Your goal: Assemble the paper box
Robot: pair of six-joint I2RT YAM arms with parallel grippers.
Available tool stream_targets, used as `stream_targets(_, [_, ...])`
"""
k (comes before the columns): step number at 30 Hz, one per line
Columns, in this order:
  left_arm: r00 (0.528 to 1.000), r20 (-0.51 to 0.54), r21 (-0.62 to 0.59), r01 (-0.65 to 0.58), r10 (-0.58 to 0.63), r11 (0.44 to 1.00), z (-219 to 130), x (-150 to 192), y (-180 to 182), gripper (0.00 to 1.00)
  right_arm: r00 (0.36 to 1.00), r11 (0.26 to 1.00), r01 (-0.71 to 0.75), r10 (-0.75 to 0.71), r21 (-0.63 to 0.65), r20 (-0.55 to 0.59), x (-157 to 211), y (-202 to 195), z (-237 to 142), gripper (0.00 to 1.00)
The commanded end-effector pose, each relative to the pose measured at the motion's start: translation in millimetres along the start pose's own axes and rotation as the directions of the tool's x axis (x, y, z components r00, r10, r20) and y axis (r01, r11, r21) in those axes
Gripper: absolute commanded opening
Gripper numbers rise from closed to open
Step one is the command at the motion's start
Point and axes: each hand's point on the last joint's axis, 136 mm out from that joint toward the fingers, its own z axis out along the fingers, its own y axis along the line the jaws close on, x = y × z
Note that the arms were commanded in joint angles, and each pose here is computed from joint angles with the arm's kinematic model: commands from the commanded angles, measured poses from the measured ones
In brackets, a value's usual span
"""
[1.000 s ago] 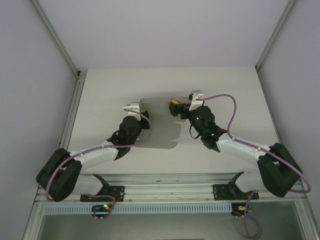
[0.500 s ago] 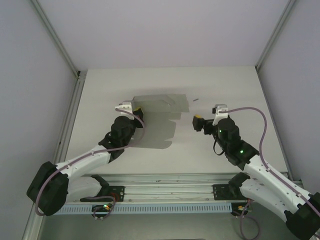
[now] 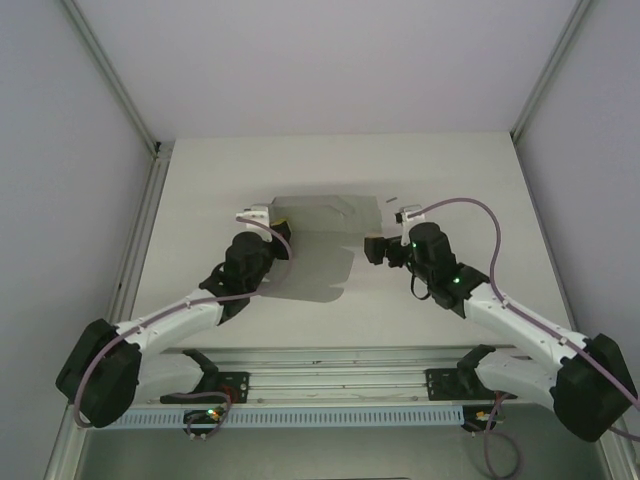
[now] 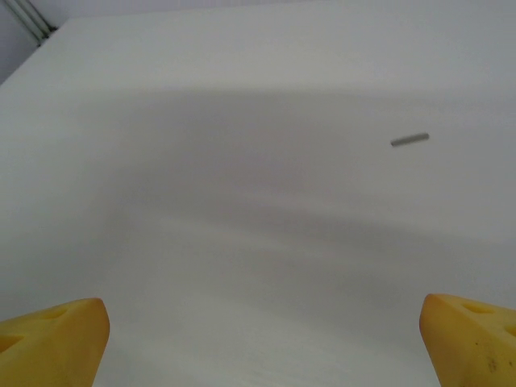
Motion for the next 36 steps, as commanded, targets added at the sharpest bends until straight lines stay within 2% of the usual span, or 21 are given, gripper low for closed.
stream_targets(1, [1.0,0.012,0.023,0.016,-0.016,1.0,2,-5,-6,0.0,0.998,0.997,-0.004,0.009,-0.072,0.063,-27,18,2,1.0])
stream_targets(9, [1.0,-0.003,0.044,-0.008,0.008,0.999,8,0,-11,0.0,1.0,0.993,0.002,0.001,-0.115,0.024,-23,32,17,1.0])
stream_targets(14, [0.998,-0.012,0.044,-0.053,0.054,0.998,11,5,-15,0.0,0.996,0.991,0.085,-0.089,-0.108,-0.027,-21,46,25,0.99])
stream_targets(19, [0.99,-0.029,0.064,-0.134,0.136,0.989,13,13,-24,0.0,0.972,0.976,0.216,-0.218,-0.033,-0.092,-16,47,33,1.0])
stream_targets(24, [0.97,-0.041,0.111,-0.234,0.24,0.966,12,23,-35,0.0,0.901,0.911,0.406,-0.385,0.077,-0.198,-9,35,35,1.0])
stream_targets(27, [0.965,-0.057,0.084,-0.251,0.256,0.964,13,27,-30,0.0,0.881,0.875,0.453,-0.41,0.169,-0.237,-11,20,30,1.0])
stream_targets(32, [0.96,-0.069,0.056,-0.269,0.272,0.962,15,30,-24,0.0,0.922,0.902,0.383,-0.36,0.198,-0.144,-24,17,16,1.0])
stream_targets(36, [0.965,-0.067,0.043,-0.252,0.254,0.967,15,29,-22,0.0,0.956,0.952,0.292,-0.288,0.092,-0.052,-33,32,7,1.0])
